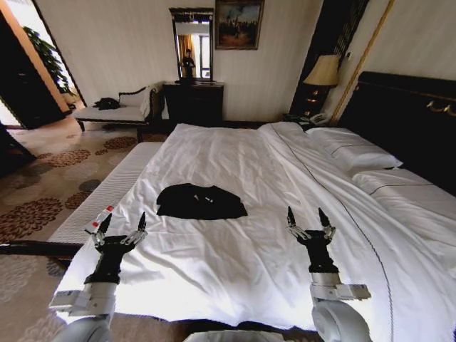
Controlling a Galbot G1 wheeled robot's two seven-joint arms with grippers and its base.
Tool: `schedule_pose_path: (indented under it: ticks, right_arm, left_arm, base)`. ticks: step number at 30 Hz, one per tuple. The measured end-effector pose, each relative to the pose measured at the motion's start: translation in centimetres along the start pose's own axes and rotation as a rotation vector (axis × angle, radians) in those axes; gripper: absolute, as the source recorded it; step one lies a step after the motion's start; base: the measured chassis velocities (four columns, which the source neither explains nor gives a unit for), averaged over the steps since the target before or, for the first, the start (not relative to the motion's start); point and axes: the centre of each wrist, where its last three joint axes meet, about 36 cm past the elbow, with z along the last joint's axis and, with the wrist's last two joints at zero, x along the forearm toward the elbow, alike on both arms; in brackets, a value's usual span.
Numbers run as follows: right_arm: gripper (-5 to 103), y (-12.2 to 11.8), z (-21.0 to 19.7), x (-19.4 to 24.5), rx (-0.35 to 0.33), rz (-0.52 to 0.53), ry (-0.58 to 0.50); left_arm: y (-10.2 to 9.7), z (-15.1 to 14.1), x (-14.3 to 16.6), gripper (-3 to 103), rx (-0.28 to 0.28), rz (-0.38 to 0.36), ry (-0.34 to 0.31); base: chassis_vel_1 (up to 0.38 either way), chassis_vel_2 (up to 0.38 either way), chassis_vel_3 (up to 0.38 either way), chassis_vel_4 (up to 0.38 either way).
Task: Fold the clothes on the bed.
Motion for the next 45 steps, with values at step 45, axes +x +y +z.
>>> schedule_pose_path:
  ticks: [45]
  right_arm:
    - [100,0.71,0.85,-0.24,-0.057,0.0,-0.005]
  left_arm:
    - [0.5,0.79,-0.48,100,-0.001,-0.036,0.006]
  base:
    - [0.003,0.066,-0.004,-0.071]
